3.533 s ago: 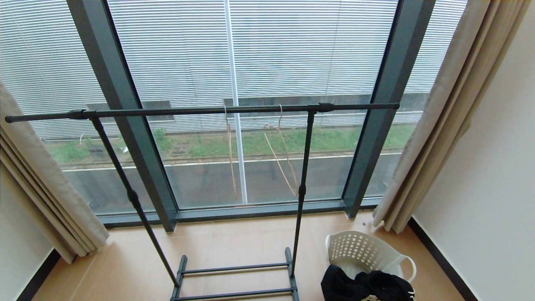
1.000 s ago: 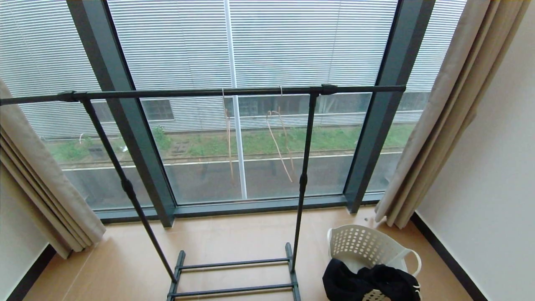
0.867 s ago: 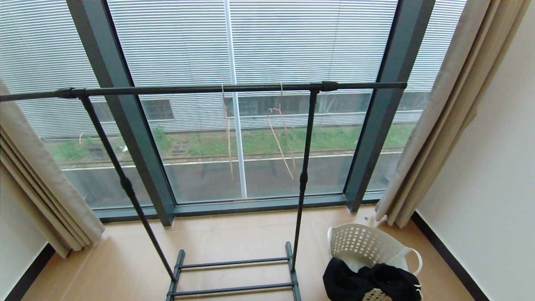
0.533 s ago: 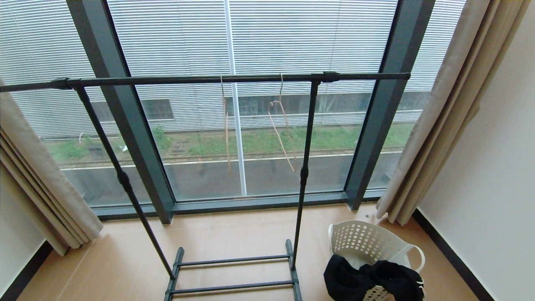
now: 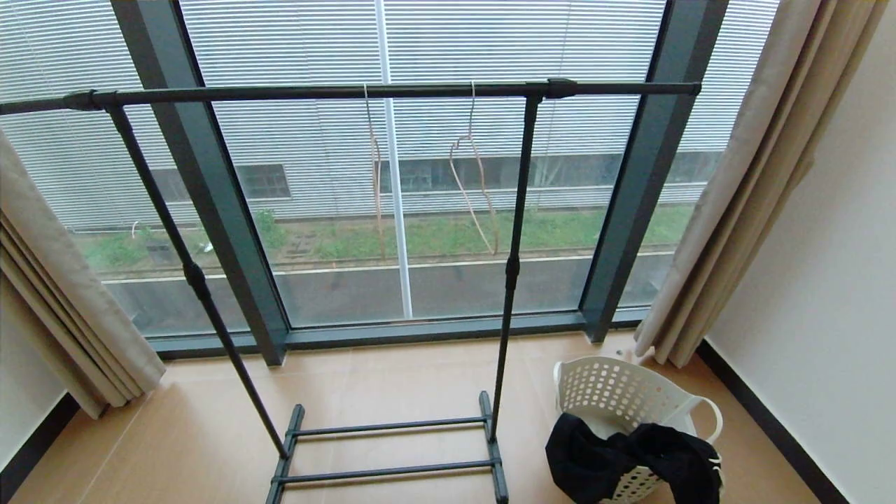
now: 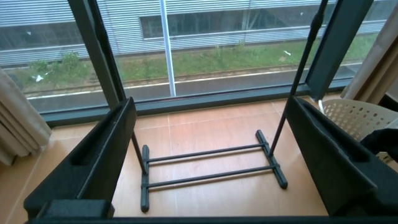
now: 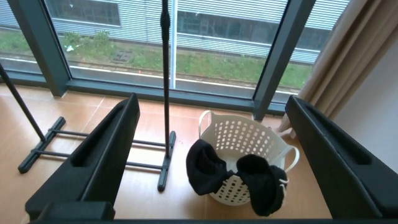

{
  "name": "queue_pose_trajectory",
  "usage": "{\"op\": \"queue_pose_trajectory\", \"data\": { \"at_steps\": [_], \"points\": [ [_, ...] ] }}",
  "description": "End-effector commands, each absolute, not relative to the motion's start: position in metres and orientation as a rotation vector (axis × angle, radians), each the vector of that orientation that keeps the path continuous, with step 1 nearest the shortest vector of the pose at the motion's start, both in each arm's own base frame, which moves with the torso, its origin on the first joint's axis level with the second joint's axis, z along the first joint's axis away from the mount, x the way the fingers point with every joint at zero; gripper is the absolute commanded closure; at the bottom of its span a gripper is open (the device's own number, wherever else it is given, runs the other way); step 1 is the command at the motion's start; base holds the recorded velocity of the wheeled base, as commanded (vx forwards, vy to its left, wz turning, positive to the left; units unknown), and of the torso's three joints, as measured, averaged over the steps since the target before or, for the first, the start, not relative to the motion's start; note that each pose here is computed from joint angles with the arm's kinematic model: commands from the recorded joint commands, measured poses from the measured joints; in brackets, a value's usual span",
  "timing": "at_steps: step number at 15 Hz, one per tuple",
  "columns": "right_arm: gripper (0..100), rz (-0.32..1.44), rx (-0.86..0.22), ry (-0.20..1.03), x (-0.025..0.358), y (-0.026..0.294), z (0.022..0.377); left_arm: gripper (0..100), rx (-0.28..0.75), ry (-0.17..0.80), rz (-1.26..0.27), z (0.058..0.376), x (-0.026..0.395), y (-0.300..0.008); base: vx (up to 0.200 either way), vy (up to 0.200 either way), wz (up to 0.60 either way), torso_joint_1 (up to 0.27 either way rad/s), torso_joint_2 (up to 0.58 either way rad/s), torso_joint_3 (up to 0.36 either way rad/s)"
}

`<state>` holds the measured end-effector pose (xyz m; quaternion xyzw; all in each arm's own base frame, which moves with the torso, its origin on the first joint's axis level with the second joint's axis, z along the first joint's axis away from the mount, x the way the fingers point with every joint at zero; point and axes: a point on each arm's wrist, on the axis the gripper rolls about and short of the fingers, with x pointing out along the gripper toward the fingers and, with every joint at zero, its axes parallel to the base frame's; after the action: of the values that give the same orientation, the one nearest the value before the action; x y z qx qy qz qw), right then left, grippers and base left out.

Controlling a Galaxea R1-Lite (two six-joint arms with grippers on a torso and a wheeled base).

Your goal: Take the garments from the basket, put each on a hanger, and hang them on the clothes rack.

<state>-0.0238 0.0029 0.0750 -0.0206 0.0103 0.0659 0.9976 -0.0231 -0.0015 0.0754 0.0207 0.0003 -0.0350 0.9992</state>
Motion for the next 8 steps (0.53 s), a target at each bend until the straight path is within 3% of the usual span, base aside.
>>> {"op": "queue_pose_trajectory", "data": {
  "at_steps": [1, 8],
  "points": [
    [0, 0.132, -0.041, 0.022, -0.0237, 0.0029, 0.075, 0, 0.041, 0.002, -0.071, 0.0754, -0.023, -0.0015, 0.0, 0.0, 0.0, -0.222, 0.53, 0.33],
    [0, 0.132, -0.041, 0.022, -0.0237, 0.0029, 0.075, 0, 0.041, 0.002, -0.074, 0.0754, -0.023, -0.0016, 0.0, 0.0, 0.0, -0.196, 0.53, 0.327]
  ]
}}
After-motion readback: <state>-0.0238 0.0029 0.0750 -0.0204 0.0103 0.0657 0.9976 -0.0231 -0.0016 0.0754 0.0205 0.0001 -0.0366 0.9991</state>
